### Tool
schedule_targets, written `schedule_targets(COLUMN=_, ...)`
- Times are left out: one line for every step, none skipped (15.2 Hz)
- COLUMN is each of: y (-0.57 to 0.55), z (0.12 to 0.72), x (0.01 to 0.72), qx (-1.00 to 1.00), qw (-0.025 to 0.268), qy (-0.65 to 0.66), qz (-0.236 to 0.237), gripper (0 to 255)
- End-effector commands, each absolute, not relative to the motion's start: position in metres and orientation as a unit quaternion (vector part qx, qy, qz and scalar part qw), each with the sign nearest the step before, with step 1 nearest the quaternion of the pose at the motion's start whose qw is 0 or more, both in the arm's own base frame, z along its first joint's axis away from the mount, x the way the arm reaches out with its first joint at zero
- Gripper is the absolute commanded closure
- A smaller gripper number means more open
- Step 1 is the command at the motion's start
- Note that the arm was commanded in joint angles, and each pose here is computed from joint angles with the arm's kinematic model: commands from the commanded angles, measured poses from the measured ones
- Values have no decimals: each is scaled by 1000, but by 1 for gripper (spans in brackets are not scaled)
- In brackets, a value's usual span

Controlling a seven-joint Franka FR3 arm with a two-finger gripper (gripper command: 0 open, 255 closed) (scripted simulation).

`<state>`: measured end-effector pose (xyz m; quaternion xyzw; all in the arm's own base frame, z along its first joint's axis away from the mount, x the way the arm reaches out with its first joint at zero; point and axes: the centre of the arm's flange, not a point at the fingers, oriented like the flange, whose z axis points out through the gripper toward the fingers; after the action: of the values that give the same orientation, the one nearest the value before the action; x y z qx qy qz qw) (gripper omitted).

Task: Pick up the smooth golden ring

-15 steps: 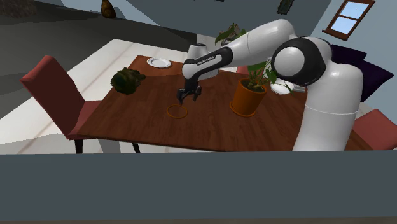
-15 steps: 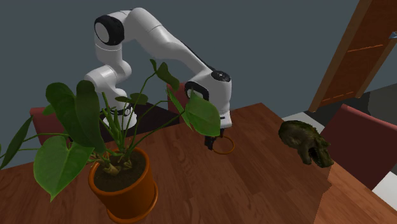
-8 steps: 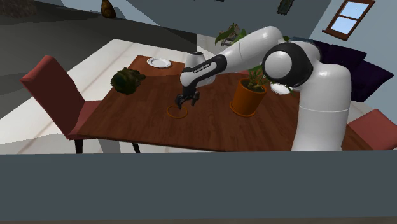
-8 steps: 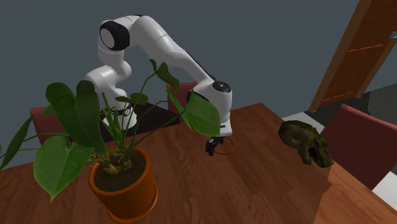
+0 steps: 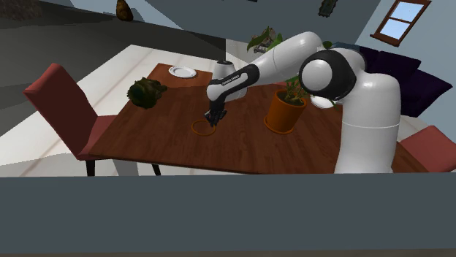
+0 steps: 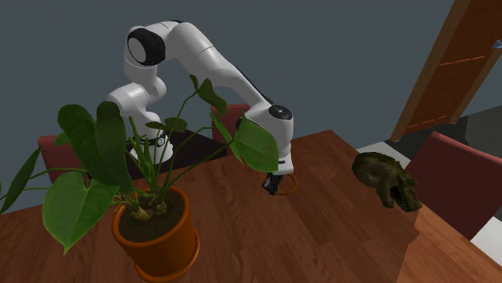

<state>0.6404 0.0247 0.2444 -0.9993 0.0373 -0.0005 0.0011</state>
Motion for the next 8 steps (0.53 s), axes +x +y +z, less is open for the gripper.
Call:
schedule_targets(y=25, z=244, x=640, qx=-999, qw=1, qy=37, qz=-1, gripper=255)
schedule_targets(y=25, z=244, x=640, qx=-999, qw=1, qy=37, qz=-1, gripper=255)
schedule_targets(y=25, z=244, x=640, qx=-999, qw=1, qy=37, qz=-1, gripper=255)
schedule_targets(y=26, z=244, x=640, qx=-999, qw=1, qy=37, qz=-1, gripper=255)
schedule_targets(y=26, z=250, x=640, qx=-999, qw=1, qy=37, qz=-1, gripper=255)
schedule_targets(y=26, z=255, x=640, qx=-999, qw=1, qy=37, qz=-1, gripper=255)
schedule_targets(y=26, z=260, x=640, qx=-999, qw=1, qy=37, qz=-1, gripper=255)
schedule_targets(y=26, z=266, x=640, qx=-999, qw=1, qy=37, qz=-1, gripper=255)
